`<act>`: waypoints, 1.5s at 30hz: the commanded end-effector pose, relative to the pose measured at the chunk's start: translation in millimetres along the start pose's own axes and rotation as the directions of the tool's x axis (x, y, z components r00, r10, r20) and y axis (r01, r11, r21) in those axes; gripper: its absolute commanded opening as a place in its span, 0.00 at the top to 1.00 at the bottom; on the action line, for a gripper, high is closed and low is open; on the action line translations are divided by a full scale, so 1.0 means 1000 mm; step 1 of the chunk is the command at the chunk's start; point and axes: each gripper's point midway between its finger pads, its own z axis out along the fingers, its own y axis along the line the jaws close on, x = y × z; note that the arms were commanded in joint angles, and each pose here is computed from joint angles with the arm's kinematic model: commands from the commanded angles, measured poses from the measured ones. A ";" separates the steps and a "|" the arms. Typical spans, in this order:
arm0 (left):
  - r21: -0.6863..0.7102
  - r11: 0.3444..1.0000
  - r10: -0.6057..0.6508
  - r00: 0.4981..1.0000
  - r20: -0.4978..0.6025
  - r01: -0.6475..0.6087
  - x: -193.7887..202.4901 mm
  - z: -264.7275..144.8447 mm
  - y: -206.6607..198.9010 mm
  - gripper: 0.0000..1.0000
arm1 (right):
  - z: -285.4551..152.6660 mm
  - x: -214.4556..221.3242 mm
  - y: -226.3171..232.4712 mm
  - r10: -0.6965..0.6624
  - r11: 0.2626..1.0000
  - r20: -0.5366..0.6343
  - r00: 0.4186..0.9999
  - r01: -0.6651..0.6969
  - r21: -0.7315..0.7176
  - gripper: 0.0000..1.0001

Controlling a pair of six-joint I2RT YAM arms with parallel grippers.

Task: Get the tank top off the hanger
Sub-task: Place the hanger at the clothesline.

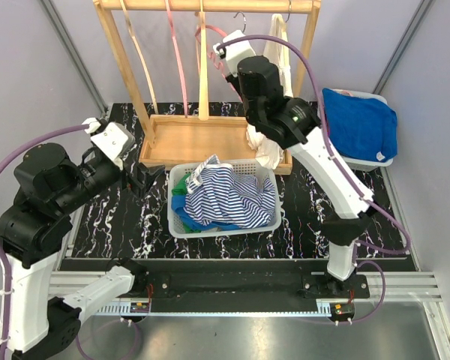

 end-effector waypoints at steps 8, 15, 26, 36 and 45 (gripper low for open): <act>-0.041 0.999 0.003 0.998 0.063 0.000 -0.022 -0.004 0.009 0.01 | 0.027 -0.027 -0.032 -0.014 0.969 0.054 0.998 0.000 0.248 1.00; -0.035 0.999 -0.007 0.999 0.049 0.008 -0.017 -0.002 0.008 0.01 | 0.032 -0.023 -0.036 -0.082 0.946 0.013 0.997 0.073 0.315 1.00; -0.028 0.999 -0.017 0.999 0.037 0.018 -0.012 0.000 0.007 0.01 | 0.035 -0.027 -0.036 -0.120 0.936 0.017 0.993 0.107 0.334 1.00; -0.011 1.000 -0.018 1.000 0.020 0.019 -0.010 0.005 0.006 0.01 | 0.062 -0.024 -0.023 -0.123 0.942 0.040 0.992 0.104 0.320 1.00; -0.009 0.999 -0.037 0.999 -0.006 0.037 -0.003 0.013 0.007 0.01 | 0.085 -0.005 -0.018 -0.128 0.964 0.028 0.991 0.117 0.238 1.00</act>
